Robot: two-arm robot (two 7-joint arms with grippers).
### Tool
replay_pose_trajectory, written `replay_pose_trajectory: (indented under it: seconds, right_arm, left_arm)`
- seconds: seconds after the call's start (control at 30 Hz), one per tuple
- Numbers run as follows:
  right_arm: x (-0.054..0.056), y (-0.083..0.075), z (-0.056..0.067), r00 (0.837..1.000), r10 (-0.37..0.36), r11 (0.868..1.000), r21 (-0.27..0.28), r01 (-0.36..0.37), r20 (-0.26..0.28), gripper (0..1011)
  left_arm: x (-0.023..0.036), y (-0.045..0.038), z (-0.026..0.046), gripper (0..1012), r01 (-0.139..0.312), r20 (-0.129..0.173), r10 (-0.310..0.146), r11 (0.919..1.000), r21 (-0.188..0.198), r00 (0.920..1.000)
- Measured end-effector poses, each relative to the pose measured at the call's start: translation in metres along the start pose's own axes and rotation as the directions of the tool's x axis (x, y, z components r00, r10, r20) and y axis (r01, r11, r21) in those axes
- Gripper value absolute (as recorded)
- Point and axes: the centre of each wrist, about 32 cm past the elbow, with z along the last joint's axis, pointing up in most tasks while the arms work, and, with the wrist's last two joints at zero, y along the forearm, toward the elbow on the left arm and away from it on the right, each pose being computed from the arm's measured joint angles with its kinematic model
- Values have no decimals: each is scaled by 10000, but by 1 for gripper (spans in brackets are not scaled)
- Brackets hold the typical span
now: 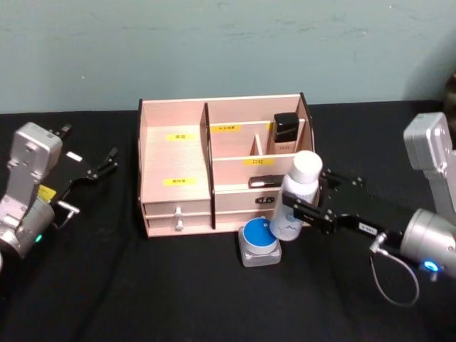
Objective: Pick up the facial cleanser and watermelon frost from the table and place them into the tiered storage box.
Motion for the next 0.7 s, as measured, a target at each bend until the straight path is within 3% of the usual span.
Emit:
replay_pose_trajectory:
  seconds: [0.33, 0.7]
  right_arm:
    - [79, 224, 201, 9997, 201, 9995, 239, -205, 141, 601]
    - [269, 490, 425, 9997, 43, 9981, 621, -57, 220, 601]
  left_arm:
    - [0, 0, 0, 1001, 0, 0, 0, 10000, 0, 10000]
    - [0, 0, 0, 1001, 1, 0, -1, 10000, 0, 10000]
